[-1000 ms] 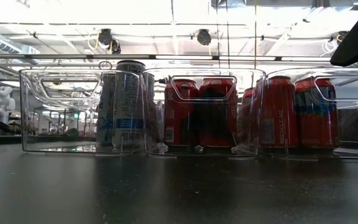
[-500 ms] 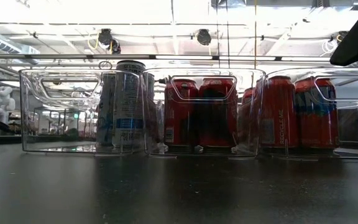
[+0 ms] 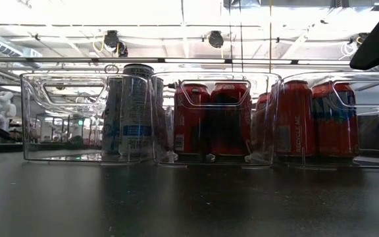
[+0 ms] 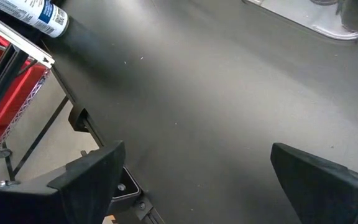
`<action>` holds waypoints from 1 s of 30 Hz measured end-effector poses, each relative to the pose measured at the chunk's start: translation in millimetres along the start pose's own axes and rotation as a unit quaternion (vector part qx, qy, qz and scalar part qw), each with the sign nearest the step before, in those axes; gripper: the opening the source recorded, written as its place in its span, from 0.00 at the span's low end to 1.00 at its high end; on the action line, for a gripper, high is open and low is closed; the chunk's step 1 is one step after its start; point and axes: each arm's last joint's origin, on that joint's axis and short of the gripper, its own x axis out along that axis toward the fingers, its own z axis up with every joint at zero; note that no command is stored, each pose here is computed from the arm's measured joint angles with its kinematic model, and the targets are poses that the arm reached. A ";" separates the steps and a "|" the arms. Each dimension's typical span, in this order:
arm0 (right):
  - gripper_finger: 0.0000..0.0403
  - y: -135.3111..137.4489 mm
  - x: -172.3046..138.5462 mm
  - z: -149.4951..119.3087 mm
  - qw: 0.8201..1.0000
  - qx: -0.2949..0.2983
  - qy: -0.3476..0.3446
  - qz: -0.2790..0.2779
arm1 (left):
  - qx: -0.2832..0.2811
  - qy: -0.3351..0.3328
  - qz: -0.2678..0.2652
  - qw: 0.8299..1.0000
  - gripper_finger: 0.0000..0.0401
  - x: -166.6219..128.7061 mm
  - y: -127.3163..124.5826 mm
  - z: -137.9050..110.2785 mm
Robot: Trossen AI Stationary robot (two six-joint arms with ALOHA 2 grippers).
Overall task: Sort soda cans
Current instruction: Put the white-blue soda can into the left transparent bin
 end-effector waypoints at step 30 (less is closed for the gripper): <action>0.98 0.0 0.0 0.0 1.000 -0.031 0.000 0.000 | -0.060 0.026 -0.020 0.998 0.69 -30.3 12.3 40.6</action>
